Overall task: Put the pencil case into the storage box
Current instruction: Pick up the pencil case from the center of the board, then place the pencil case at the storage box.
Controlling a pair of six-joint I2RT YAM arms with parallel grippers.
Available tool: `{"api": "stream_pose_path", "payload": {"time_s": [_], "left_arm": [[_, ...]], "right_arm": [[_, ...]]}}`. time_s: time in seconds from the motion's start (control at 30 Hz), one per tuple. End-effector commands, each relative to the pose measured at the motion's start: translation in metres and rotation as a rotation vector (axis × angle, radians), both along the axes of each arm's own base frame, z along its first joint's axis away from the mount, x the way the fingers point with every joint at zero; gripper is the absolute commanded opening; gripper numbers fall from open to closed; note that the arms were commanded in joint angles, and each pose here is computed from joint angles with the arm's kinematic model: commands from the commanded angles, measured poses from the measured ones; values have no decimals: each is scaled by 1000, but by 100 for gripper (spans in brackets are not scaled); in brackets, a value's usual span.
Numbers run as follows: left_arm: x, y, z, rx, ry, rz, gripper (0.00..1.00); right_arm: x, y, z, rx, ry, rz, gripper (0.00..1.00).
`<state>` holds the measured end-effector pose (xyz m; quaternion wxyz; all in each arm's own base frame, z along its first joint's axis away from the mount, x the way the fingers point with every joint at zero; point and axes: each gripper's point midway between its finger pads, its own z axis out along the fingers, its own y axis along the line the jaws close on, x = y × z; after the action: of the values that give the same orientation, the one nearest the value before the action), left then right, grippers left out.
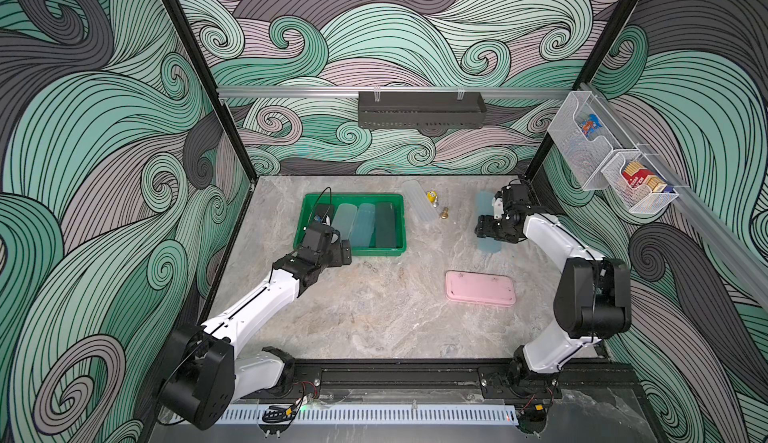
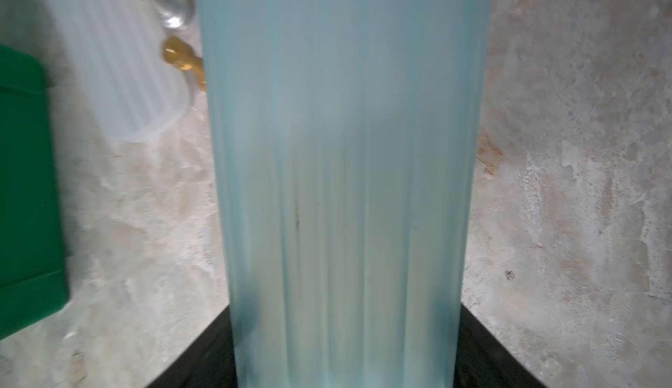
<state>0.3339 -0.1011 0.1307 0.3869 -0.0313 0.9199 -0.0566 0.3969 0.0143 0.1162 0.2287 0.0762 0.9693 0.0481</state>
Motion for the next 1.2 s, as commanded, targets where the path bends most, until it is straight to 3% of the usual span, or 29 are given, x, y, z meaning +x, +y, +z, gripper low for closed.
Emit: {"api": "stream_pose_path", "payload": {"time_s": [0.0,0.3,0.6,1.17], "left_arm": [[7,12,4,36,13,74,99],[2,20,3,43,39,121,99],[-5,34,3,61,25,147,99],[-8,33,-16,59,57,127,99]], "right_arm": [[-5,45,25,81,-35,52,62],[8,206,57,168,-96,251,63],[21,334,24,184,-68,362,63],[55,386,-19,191,-81,256,65]]}}
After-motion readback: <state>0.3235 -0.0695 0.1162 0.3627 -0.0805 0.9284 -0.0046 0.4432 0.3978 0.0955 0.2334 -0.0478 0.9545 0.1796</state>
